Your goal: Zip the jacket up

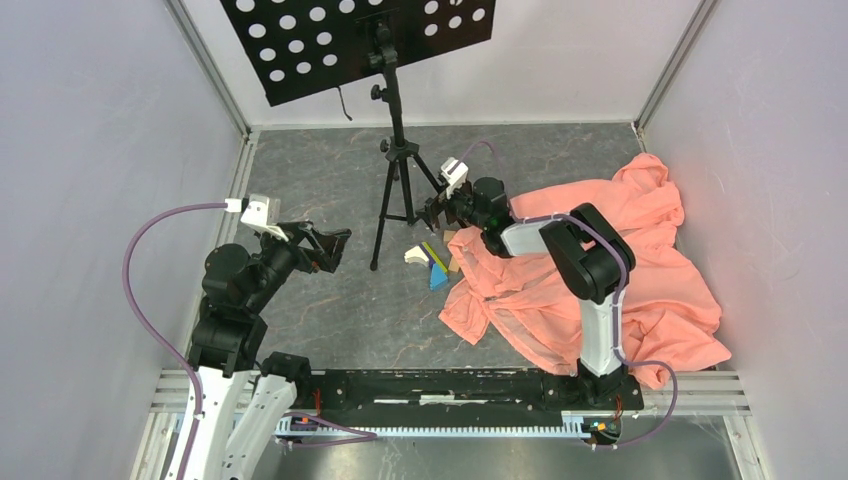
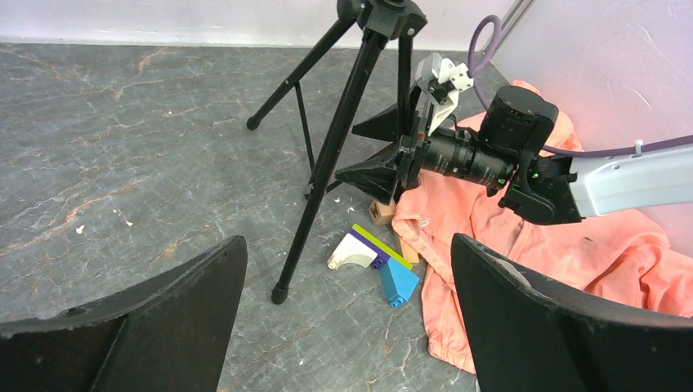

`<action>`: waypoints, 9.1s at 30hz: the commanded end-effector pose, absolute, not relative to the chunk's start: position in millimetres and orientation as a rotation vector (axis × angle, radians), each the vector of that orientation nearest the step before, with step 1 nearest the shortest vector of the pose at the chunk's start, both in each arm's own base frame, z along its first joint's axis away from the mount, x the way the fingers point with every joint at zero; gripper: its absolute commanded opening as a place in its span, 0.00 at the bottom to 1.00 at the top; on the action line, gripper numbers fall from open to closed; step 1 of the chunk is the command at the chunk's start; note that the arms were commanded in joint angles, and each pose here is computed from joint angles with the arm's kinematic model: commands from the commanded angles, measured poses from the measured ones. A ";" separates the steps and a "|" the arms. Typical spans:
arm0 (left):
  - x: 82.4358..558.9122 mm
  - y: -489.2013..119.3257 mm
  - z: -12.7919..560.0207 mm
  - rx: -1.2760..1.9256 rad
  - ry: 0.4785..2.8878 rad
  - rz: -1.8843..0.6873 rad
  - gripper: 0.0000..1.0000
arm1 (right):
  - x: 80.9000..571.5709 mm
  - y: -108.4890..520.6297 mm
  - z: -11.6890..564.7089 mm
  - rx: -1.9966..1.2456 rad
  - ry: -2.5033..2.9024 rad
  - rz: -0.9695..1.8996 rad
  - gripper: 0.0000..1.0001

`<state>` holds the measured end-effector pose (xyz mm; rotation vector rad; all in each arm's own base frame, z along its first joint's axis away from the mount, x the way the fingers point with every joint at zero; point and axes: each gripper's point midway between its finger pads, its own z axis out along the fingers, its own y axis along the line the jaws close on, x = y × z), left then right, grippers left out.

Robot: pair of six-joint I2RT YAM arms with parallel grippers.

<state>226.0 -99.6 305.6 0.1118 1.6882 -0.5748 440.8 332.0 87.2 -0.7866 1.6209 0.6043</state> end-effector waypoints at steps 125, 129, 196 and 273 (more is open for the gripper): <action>244.4 -451.7 53.5 0.151 2.466 -1.368 0.37 | 203.4 143.0 54.7 -0.192 2.155 0.543 0.48; 242.7 -452.6 54.1 0.192 2.453 -1.378 0.32 | 195.7 149.4 47.8 -0.220 2.200 0.587 0.49; 234.0 -442.2 84.5 0.429 2.111 -1.598 0.02 | 163.2 138.5 -32.0 0.602 2.228 0.868 0.00; 246.2 -441.3 154.8 0.502 1.536 -1.669 0.02 | 170.9 153.8 22.1 -0.121 1.928 1.015 0.00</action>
